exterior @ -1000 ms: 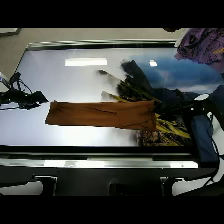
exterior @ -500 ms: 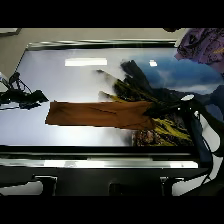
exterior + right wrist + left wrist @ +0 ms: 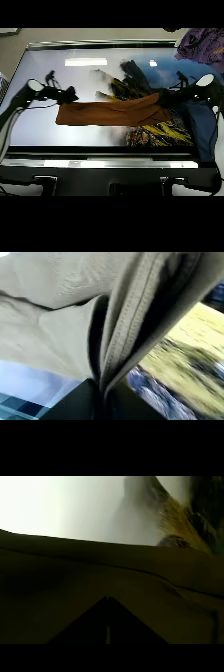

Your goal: Fold the clothes and pants, and hang the long-sleeved shirts on hangers.

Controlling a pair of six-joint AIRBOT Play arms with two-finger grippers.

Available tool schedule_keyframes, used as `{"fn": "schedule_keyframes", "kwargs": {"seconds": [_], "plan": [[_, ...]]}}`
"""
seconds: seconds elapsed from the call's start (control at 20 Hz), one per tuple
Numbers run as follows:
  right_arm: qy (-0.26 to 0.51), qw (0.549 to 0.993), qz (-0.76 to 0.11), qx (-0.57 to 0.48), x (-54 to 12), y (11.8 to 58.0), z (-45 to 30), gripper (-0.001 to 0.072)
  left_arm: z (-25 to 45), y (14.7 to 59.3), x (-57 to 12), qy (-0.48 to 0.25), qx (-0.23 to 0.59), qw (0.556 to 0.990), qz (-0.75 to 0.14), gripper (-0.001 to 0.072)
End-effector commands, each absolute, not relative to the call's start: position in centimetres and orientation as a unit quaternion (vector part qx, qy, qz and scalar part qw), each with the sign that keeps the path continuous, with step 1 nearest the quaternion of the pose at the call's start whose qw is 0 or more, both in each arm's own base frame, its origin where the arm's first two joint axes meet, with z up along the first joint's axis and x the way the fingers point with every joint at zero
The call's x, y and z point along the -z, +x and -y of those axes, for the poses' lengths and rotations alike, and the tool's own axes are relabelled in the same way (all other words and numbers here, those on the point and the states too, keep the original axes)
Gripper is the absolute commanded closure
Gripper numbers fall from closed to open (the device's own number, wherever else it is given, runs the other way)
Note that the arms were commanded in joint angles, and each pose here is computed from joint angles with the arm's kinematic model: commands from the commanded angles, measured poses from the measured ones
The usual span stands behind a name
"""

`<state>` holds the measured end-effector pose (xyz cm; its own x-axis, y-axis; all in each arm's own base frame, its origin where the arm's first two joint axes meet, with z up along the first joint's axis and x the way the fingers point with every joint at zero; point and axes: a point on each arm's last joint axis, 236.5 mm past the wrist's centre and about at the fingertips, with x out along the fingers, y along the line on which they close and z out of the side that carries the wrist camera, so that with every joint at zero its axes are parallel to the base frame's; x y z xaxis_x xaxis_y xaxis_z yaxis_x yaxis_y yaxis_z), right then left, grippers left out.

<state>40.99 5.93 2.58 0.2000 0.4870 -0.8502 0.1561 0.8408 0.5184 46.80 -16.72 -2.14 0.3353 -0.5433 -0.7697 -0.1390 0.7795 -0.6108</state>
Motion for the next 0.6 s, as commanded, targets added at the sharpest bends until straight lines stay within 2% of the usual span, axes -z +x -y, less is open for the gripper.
{"fn": "schedule_keyframes", "kwargs": {"seconds": [0.0, 0.3, 0.55], "plan": [[0.228, 0.753, -0.616, -0.032, -6.8, 40.5, -2.4, 0.069, 29.2, 44.4, 4.1, -0.328, 0.207, 0.716, -0.581, 0.0695], [0.199, 0.783, -0.59, -0.007, -12.7, 40.1, -0.8, 0.069, 45.4, 41.1, 4.8, -0.349, 0.286, 0.665, -0.595, 0.0696], [0.196, 0.785, -0.587, 0.006, -15.1, 39.1, -0.4, 0.069, 54.0, 39.5, 5.9, -0.387, 0.3, 0.628, -0.604, 0.0696]]}}
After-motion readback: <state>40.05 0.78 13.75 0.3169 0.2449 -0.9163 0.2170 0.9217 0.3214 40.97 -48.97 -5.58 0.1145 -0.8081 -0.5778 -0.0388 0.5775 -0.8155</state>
